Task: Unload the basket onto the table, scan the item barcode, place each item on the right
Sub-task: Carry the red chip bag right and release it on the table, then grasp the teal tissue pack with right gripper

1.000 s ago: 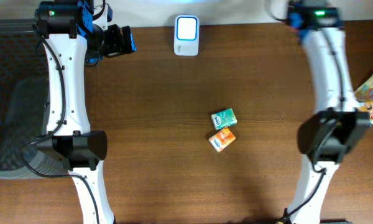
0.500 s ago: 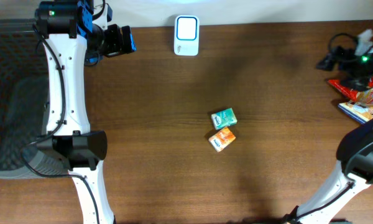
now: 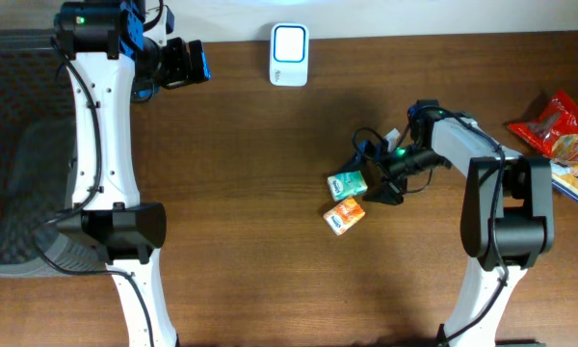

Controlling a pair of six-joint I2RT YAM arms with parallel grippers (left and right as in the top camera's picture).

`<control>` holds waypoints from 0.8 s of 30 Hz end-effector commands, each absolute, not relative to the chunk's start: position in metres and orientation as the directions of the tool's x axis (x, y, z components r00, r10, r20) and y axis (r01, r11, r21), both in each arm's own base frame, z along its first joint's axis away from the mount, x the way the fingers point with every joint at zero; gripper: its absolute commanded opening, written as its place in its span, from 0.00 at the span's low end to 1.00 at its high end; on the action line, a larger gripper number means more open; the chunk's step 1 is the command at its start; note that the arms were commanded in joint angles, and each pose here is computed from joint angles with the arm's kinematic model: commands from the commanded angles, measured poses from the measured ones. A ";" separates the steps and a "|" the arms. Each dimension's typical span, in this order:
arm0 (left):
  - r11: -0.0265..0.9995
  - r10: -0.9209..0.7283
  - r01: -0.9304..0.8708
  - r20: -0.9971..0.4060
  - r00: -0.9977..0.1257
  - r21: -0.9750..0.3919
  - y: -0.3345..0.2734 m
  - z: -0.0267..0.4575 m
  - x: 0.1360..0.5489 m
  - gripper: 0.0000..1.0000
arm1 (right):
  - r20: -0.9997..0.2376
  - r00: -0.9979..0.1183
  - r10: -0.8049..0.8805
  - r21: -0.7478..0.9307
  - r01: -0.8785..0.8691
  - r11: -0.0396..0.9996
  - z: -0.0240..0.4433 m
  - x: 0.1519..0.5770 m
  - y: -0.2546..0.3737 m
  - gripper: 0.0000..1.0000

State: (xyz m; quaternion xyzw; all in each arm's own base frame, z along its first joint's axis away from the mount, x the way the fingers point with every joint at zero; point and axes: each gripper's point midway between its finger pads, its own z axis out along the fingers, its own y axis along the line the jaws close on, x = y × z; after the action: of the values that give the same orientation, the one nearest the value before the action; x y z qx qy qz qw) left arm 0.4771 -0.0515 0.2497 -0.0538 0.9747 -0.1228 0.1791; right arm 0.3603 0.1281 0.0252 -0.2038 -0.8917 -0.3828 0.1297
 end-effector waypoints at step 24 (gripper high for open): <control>0.963 -0.157 -0.066 -0.345 -0.925 -0.262 -0.050 0.254 0.477 0.99 | -0.295 -0.950 -0.102 0.955 -0.295 -0.013 0.154 0.380 0.212 0.04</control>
State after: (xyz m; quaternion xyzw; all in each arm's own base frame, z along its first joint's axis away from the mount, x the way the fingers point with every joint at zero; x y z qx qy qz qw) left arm 0.4770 -0.0515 0.2497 -0.0538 0.9747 -0.1228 0.1789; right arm 0.3860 0.1992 0.0862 0.0707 -0.8310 -0.5514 -0.0202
